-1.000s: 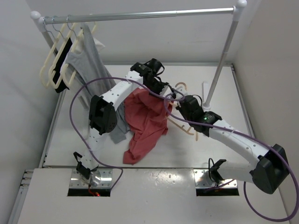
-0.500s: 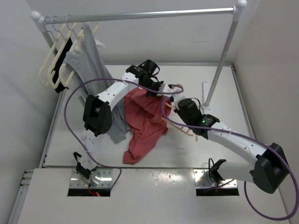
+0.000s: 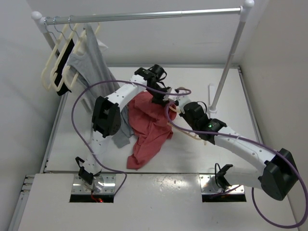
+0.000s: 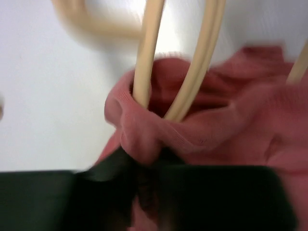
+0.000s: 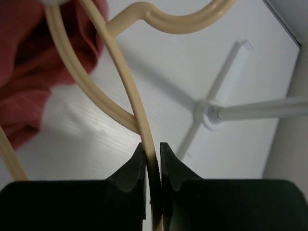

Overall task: Place the t-shirt on the hanger
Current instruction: Place tshirt on hanger

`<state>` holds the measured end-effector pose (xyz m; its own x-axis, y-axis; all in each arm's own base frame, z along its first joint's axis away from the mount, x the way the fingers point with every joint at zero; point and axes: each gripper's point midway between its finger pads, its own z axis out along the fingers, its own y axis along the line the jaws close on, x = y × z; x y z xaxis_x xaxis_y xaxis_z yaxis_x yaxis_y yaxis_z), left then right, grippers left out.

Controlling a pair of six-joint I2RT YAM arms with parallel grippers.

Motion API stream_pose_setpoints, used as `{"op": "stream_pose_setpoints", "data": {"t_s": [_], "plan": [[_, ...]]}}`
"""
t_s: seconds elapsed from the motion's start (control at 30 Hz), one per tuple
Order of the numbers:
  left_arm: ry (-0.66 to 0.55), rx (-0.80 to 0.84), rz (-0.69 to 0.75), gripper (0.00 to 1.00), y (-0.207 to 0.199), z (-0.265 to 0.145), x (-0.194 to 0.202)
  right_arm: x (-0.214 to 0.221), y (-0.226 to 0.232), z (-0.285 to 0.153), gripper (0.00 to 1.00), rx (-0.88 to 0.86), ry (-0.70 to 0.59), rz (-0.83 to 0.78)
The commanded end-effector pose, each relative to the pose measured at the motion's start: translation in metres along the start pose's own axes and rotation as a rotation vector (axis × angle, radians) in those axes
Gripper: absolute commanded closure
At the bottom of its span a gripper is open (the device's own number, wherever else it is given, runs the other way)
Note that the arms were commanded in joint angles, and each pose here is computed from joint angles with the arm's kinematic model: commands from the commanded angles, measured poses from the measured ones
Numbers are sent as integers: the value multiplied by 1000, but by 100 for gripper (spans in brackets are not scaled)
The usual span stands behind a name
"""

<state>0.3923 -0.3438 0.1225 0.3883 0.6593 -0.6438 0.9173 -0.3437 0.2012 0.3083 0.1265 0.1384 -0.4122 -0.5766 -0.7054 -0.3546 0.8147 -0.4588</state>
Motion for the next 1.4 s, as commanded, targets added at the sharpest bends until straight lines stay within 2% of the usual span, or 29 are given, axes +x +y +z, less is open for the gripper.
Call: {"op": "stream_pose_setpoints", "data": {"t_s": [0.0,0.03,0.13,0.3,0.37,0.4,0.5,0.6,0.73,0.87,1.0,1.13,1.17,1.23,1.27,1.37], "plan": [[-29,143,-99,91,-39,12,-3,-46,-34,-7,100,140,-159,153],[-45,125,-99,100,-35,7,-10,-46,-34,-7,100,140,-159,153],[-90,94,-103,100,-32,-2,-20,-47,-37,-9,100,151,-165,159],[-135,-95,-79,100,-2,-49,-39,-34,-30,-8,100,113,-129,186],[-113,-156,-62,100,5,-64,-39,-28,-26,-8,87,97,-103,190],[-88,-185,-52,100,7,-69,-37,-26,-21,-8,66,74,-98,204],[-48,-266,20,100,9,-88,-40,-21,-11,-7,33,38,-67,246],[-19,-360,78,100,14,-107,-44,-38,-15,-9,22,46,-80,346],[24,-454,111,100,16,-122,-41,-77,-27,-22,13,47,-169,486],[65,-560,68,100,24,-134,-33,-124,-42,-49,13,2,-250,652],[88,-663,4,100,29,-147,-26,-145,-25,-64,14,-148,-260,723],[101,-761,-34,100,36,-159,-22,-147,-7,-70,26,-253,-222,786],[129,-790,-52,100,38,-161,-15,-151,-6,-76,35,-274,-227,830],[130,-849,-60,100,46,-168,-19,-140,5,-79,44,-317,-200,874],[150,-891,-61,100,52,-178,-19,-137,5,-79,48,-317,-186,955],[158,-944,-77,100,58,-191,-22,-132,13,-89,52,-382,-216,1078]]}}
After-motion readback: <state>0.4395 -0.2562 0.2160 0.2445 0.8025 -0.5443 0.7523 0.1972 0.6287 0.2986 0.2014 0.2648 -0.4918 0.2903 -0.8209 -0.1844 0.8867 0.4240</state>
